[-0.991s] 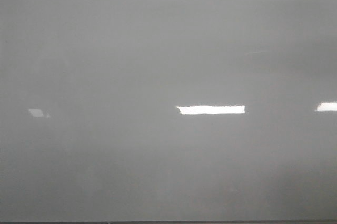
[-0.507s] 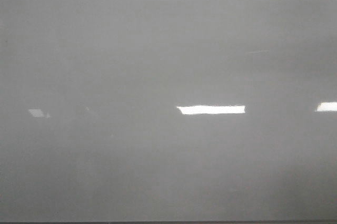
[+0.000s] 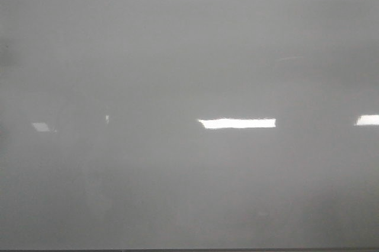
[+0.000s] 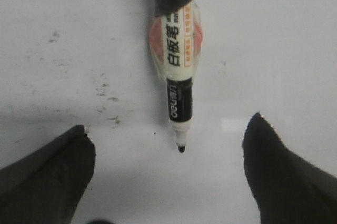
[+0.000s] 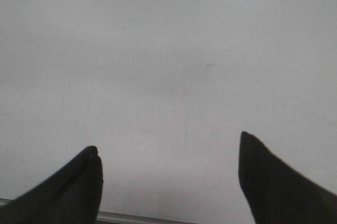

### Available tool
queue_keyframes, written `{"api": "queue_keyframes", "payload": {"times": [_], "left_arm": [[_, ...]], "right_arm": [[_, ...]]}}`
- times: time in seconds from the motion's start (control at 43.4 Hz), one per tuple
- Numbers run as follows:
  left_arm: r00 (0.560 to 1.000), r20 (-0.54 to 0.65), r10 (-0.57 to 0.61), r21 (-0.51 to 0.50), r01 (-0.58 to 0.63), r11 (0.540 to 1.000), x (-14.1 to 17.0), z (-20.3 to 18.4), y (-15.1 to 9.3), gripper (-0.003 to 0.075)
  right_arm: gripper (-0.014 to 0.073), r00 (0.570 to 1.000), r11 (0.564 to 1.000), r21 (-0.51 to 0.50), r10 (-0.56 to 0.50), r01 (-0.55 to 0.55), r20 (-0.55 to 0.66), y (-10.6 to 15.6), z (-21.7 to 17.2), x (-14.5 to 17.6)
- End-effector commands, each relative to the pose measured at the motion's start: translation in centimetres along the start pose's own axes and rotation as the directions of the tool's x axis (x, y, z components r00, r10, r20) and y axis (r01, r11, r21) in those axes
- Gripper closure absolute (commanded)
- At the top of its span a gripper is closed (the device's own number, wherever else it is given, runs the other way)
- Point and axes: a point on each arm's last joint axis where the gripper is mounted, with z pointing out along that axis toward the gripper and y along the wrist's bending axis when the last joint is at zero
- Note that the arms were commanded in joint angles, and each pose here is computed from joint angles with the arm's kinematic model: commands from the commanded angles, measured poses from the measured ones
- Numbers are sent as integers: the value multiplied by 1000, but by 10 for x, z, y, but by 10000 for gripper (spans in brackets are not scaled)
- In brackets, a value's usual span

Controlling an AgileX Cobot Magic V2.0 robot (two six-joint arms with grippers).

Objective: Write number 6 on whiteboard

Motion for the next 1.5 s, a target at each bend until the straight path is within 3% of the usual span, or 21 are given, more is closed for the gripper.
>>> {"api": "queue_keyframes", "payload": {"times": [0.0, 0.323, 0.553, 0.784, 0.945, 1.13, 1.314, 1.475], "left_arm": [[988, 151, -14, 7, 13, 1000, -22, 3, -2, 158], [980, 199, -12, 2, 12, 1000, -23, 27, -1, 181], [983, 186, -12, 0, 12, 1000, -20, 36, -1, 356], [982, 189, -12, 0, 12, 1000, -20, 36, -1, 583], [983, 181, -12, 0, 12, 1000, -20, 35, -1, 674], [988, 151, -6, 3, 5, 1000, -22, 17, -2, 724], [995, 30, 97, -5, -97, 995, -33, -19, -2, 734], [965, -108, 241, 41, -238, 970, -45, -51, -6, 734]], "right_arm": [[34, 995, 1000, -1, -6, 6, 95, 0, -4, -14], [34, 995, 1000, -1, -6, 6, 95, 0, -4, -14], [34, 995, 1000, -1, -6, 6, 95, 0, -4, -14], [34, 995, 1000, -1, -6, 6, 95, 0, -4, -14], [34, 995, 1000, -1, -6, 6, 99, 0, -4, -14], [34, 996, 1000, -7, 20, -20, 82, 1, -6, -16], [34, 999, 999, -4, 33, -33, -4, 1, -16, -23], [34, 996, 999, -1, 32, -33, -78, 1, -16, -31]]}}
